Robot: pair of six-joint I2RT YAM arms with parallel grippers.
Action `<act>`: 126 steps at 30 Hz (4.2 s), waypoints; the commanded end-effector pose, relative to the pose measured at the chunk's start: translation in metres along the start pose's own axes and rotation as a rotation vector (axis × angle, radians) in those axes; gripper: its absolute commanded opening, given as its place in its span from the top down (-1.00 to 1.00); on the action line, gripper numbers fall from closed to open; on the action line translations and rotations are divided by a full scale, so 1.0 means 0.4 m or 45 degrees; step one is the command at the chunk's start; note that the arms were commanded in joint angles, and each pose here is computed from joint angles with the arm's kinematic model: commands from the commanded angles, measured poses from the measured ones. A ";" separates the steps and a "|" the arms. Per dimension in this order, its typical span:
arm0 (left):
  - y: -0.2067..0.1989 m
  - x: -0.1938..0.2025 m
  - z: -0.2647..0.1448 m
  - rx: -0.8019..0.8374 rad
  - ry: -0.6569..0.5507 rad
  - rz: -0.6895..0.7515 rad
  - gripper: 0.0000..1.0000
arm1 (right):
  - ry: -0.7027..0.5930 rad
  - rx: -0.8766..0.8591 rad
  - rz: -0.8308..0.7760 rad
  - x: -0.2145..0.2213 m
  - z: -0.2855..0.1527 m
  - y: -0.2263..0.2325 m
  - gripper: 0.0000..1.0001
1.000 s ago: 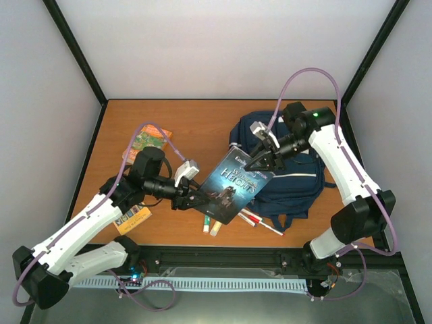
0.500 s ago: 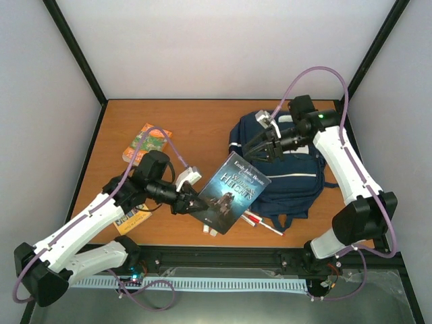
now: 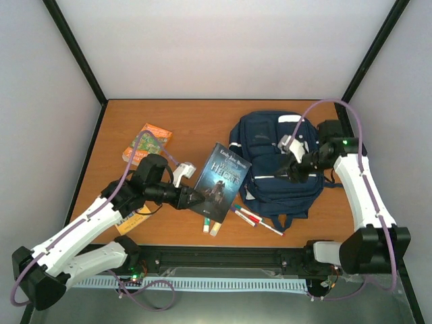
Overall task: Pack the student bag
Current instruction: Pick up the book from the center of the board, then place the book in the student bag.
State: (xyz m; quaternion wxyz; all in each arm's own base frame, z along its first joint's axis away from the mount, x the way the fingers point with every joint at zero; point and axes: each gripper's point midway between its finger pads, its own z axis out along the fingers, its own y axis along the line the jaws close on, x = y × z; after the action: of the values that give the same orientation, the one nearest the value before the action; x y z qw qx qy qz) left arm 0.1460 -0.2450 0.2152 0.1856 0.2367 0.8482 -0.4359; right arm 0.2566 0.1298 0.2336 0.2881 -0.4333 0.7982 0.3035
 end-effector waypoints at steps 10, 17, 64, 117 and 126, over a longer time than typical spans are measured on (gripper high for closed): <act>-0.025 -0.103 -0.002 0.060 -0.268 0.002 0.98 | 0.597 0.291 -0.371 0.357 0.005 -0.009 0.10; -0.028 -0.093 0.011 0.098 -0.233 -0.020 0.99 | 0.707 0.381 -0.466 0.421 0.030 -0.040 0.05; -0.099 -0.079 0.066 0.453 -0.108 -0.072 0.98 | 0.082 0.663 -0.268 -0.075 -0.056 -0.152 0.95; -0.067 -0.409 0.426 0.475 -0.166 -0.248 0.98 | -0.233 0.465 -0.183 -0.243 -0.103 -0.049 0.94; 0.010 -0.445 0.519 0.400 -0.151 -0.314 0.98 | -0.263 0.392 -0.224 -0.216 -0.075 -0.020 0.95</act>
State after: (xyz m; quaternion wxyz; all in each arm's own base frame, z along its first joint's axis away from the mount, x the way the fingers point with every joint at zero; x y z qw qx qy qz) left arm 0.2763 -0.4344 0.1327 0.0586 0.0891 0.8291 -0.5488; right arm 0.3107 0.1259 0.2781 0.3932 -0.3747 0.8252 0.1552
